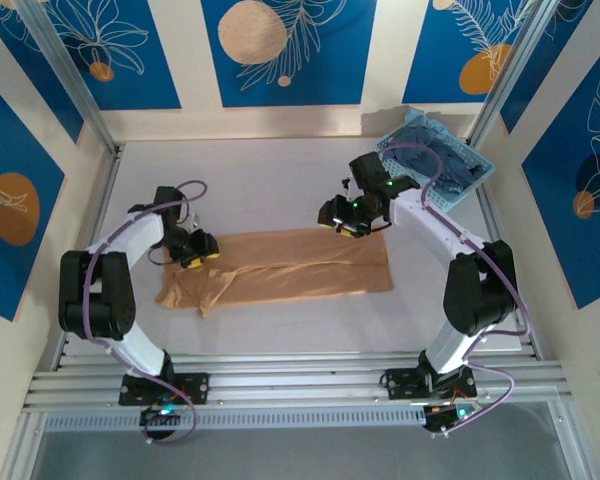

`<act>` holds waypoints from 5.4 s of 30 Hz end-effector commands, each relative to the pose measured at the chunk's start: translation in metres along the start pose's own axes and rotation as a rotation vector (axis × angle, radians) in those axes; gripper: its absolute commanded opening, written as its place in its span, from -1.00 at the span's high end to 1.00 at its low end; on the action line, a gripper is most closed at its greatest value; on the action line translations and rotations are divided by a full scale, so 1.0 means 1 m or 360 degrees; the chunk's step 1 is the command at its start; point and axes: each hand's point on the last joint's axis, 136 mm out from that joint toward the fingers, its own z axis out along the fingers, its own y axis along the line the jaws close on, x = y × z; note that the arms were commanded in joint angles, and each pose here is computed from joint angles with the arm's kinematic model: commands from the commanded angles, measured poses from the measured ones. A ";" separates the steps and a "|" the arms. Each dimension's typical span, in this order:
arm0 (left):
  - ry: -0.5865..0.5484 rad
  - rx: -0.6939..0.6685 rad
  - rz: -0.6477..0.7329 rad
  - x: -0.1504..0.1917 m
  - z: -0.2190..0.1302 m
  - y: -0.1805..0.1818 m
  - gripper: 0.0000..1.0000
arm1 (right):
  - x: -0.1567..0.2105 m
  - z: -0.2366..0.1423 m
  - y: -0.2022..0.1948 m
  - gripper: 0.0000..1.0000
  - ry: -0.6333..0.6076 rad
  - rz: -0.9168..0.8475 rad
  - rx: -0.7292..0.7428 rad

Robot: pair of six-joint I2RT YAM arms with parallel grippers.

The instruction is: Fold and stack the t-shirts

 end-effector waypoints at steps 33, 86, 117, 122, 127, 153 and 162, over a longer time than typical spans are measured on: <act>0.0310 -0.0372 -0.0446 0.127 -0.002 0.055 0.13 | 0.029 0.011 -0.002 -0.06 0.0136 0.0042 -0.0068; -0.0040 -0.0520 -0.0441 0.058 -0.055 0.018 0.07 | -0.005 0.012 -0.104 0.11 0.0116 0.0346 0.0323; -0.0177 -0.0309 -0.0249 -0.159 0.079 -0.070 0.39 | 0.108 0.031 -0.150 0.31 0.0576 0.0518 0.0885; -0.0260 0.0026 -0.0228 -0.198 0.121 -0.150 0.34 | 0.153 0.042 -0.123 0.30 0.0663 0.0553 0.0824; -0.0386 0.0393 -0.0191 -0.226 0.145 -0.221 0.28 | 0.177 0.068 -0.082 0.29 0.0755 0.0666 0.0647; 0.0020 0.0152 -0.0005 0.002 -0.018 -0.161 0.01 | 0.143 -0.041 -0.085 -0.09 0.0410 0.0616 0.0224; 0.0559 0.0202 -0.0104 0.187 0.047 -0.122 0.01 | 0.192 0.003 -0.107 0.01 0.0717 0.0769 0.0149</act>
